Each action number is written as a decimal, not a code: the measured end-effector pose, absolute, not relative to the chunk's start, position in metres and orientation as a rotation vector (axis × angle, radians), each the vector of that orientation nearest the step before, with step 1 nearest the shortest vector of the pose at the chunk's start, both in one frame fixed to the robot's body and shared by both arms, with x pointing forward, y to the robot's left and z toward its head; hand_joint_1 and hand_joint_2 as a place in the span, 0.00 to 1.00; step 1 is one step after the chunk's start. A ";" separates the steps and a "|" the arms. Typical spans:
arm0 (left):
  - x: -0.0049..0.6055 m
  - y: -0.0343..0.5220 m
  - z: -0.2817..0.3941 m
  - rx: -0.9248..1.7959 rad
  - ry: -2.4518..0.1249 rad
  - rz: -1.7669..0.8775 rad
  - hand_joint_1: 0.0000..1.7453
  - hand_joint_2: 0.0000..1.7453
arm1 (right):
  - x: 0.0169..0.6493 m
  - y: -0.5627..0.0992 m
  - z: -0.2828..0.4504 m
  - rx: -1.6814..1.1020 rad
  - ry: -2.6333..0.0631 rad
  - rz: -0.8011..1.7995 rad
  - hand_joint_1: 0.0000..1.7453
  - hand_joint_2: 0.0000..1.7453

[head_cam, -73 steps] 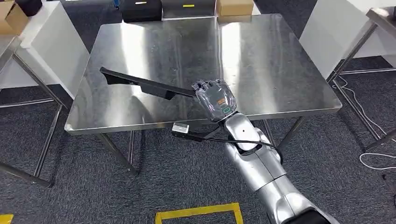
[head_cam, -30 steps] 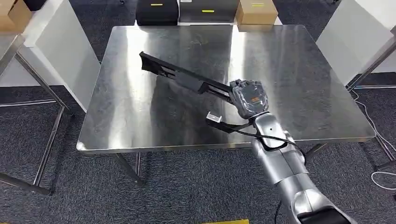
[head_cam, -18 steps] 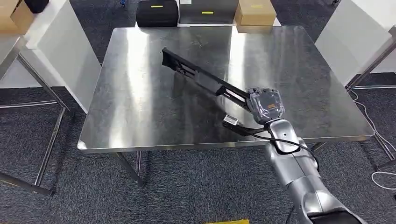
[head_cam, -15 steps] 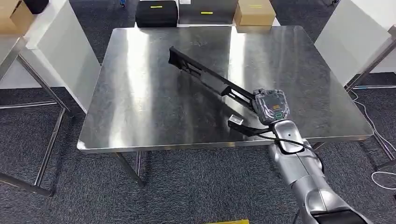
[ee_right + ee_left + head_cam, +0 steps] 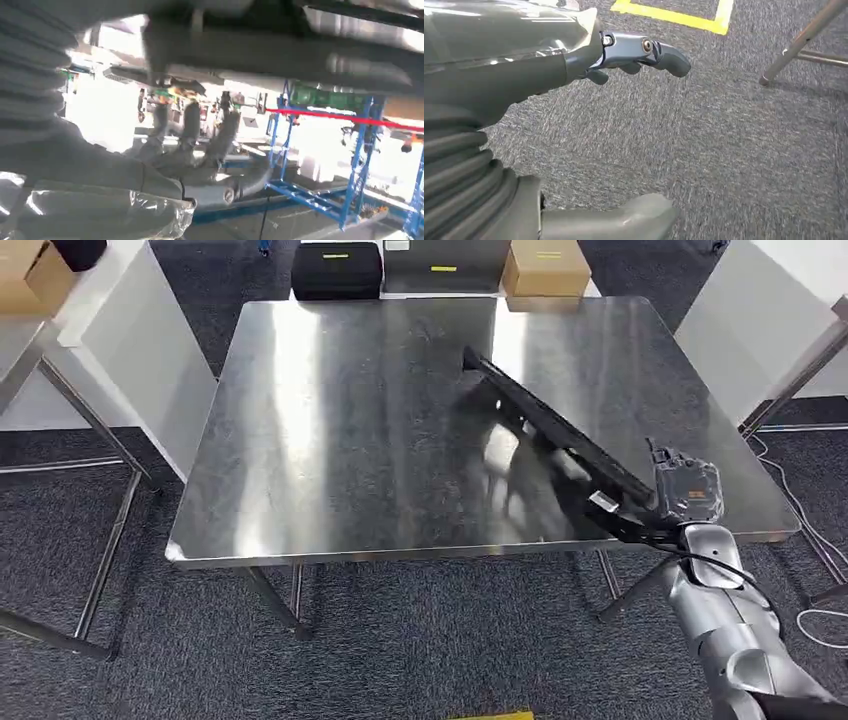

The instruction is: Take the parts from the cabinet and place them on the table.

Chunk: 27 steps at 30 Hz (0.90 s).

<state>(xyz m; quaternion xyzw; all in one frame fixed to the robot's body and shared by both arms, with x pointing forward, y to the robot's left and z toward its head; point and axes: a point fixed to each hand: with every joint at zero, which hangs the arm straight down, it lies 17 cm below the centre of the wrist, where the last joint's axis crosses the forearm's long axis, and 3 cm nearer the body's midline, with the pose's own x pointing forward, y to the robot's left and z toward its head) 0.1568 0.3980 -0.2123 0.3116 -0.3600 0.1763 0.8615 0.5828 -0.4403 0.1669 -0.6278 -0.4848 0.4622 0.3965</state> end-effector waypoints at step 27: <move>0.156 0.403 -0.211 0.674 -0.750 0.363 0.00 0.00 | 0.572 -0.507 0.143 -1.547 -0.960 1.091 0.00 0.00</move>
